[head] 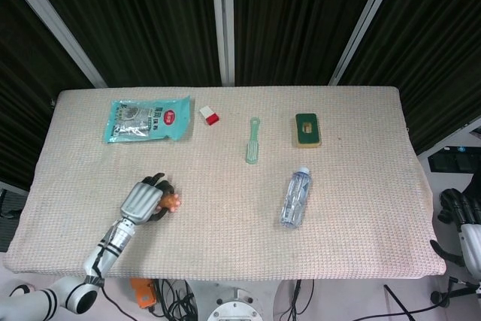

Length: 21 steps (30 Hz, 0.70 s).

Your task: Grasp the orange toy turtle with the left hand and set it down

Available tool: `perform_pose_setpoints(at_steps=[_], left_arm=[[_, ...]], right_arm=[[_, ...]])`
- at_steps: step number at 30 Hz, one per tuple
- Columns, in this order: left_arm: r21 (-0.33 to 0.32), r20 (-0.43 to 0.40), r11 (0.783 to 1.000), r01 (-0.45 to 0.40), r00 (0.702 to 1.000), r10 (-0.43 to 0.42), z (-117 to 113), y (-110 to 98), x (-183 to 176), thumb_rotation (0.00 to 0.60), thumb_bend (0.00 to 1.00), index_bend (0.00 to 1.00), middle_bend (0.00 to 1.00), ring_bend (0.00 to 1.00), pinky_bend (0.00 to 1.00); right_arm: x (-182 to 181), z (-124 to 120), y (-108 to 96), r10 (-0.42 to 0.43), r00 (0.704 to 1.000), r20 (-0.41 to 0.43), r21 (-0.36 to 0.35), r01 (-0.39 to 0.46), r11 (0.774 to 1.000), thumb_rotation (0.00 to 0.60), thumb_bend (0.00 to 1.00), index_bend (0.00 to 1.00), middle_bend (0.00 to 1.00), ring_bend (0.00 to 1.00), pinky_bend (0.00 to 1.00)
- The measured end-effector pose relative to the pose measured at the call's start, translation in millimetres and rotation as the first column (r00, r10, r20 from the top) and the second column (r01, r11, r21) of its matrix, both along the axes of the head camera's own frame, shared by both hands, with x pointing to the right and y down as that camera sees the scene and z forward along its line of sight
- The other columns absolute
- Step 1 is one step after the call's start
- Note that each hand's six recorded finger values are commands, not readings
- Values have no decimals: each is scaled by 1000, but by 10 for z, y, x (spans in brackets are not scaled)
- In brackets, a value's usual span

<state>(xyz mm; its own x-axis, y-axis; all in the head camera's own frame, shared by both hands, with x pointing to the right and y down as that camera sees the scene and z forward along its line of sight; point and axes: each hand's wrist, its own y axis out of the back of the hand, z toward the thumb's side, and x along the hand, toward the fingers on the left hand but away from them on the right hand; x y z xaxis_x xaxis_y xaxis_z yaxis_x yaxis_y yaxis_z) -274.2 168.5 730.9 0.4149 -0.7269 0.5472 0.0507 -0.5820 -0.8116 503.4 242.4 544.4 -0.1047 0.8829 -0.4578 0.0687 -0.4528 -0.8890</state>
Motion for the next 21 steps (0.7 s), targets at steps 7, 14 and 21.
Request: perform_pose_setpoints(at_steps=[7, 14, 21], left_arm=[[6, -4, 1000, 8, 1000, -8, -65, -9, -57, 600, 290, 342, 300, 109, 293], [13, -8, 1000, 10, 1000, -10, -82, -46, -25, 600, 306, 419, 393, 194, 380], [-23, 23, 1000, 14, 1000, -13, 50, -23, -34, 600, 318, 503, 495, 319, 486]], right_arm=[[-13, 8, -3, -3, 1000, 1, -3, 3, 1000, 600, 134, 0, 0, 0, 0], [-19, 14, -4, -4, 1000, 1, -6, 4, 1000, 600, 134, 0, 0, 0, 0], [-1, 8, 3, 1, 1000, -2, -7, -1, 1000, 600, 134, 0, 0, 0, 0]])
